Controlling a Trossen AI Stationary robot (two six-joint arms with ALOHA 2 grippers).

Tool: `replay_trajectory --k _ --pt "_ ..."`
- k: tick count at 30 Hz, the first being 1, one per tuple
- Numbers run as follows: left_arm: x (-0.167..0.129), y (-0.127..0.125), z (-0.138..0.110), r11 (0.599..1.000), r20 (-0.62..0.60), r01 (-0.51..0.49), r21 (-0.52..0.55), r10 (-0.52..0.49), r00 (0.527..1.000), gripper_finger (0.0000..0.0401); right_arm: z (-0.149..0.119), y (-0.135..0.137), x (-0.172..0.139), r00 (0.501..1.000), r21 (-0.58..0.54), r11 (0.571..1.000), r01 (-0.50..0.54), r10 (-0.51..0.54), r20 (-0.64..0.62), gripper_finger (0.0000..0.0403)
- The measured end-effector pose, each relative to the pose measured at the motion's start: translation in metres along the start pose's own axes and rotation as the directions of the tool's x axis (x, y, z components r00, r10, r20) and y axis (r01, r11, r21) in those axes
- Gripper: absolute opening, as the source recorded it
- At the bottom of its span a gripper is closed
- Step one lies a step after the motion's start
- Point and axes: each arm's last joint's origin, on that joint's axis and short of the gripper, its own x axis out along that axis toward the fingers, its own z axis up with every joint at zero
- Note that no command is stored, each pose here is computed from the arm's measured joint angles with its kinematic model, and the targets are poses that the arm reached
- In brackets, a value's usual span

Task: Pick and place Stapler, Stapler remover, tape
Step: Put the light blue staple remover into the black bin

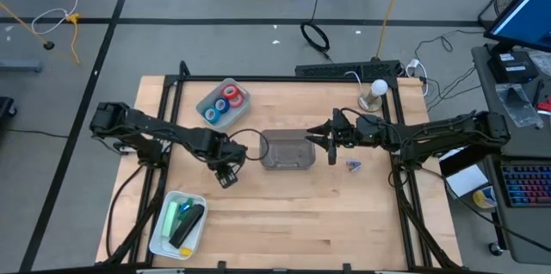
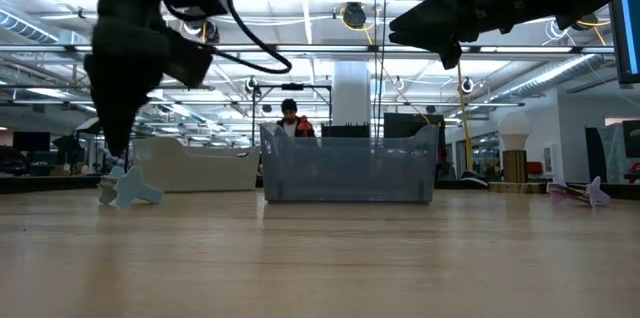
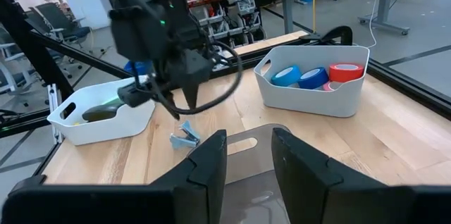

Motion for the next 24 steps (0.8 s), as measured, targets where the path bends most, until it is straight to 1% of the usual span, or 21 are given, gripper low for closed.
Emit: replay_trajectory --k 2,3,6,11,16,19,21,24 --pt "0.006 0.004 0.004 0.999 0.012 0.044 -0.010 -0.044 0.999 0.0168 0.000 0.000 0.000 1.000 0.000 1.000 0.000 0.000 0.000 0.0105" --pt "0.008 0.006 0.005 0.999 0.013 0.051 -0.007 -0.051 0.999 0.0168 0.000 0.000 0.000 1.000 0.000 1.000 0.000 0.000 0.000 0.0105" --pt "0.015 0.013 0.005 0.999 0.008 0.046 -0.001 -0.046 0.999 0.0168 0.000 0.000 0.000 1.000 0.000 1.000 0.000 0.000 0.000 0.0105" --pt "0.024 0.026 0.003 0.999 -0.035 0.028 -0.018 -0.028 0.999 0.0168 0.000 0.000 0.000 1.000 0.000 1.000 0.000 0.000 0.000 0.0105" --pt "0.029 0.030 0.002 0.999 -0.045 0.051 -0.009 -0.051 0.998 0.0168 0.000 0.000 0.000 1.000 0.000 1.000 0.000 0.000 0.000 0.0105" --pt "0.028 0.031 0.003 0.998 -0.043 0.059 -0.035 -0.060 0.997 0.0168 0.000 0.000 0.000 1.000 0.000 1.000 0.000 0.000 0.000 0.0105" --pt "0.022 0.031 0.003 0.995 -0.025 0.079 -0.066 -0.081 0.996 0.0168 0.000 0.000 0.000 1.000 0.000 1.000 0.000 0.000 0.000 0.0105" --pt "0.009 0.029 0.004 0.990 0.023 0.109 -0.085 -0.107 0.994 0.0168 0.000 0.000 0.000 1.000 0.000 1.000 0.000 0.000 0.000 0.0105"
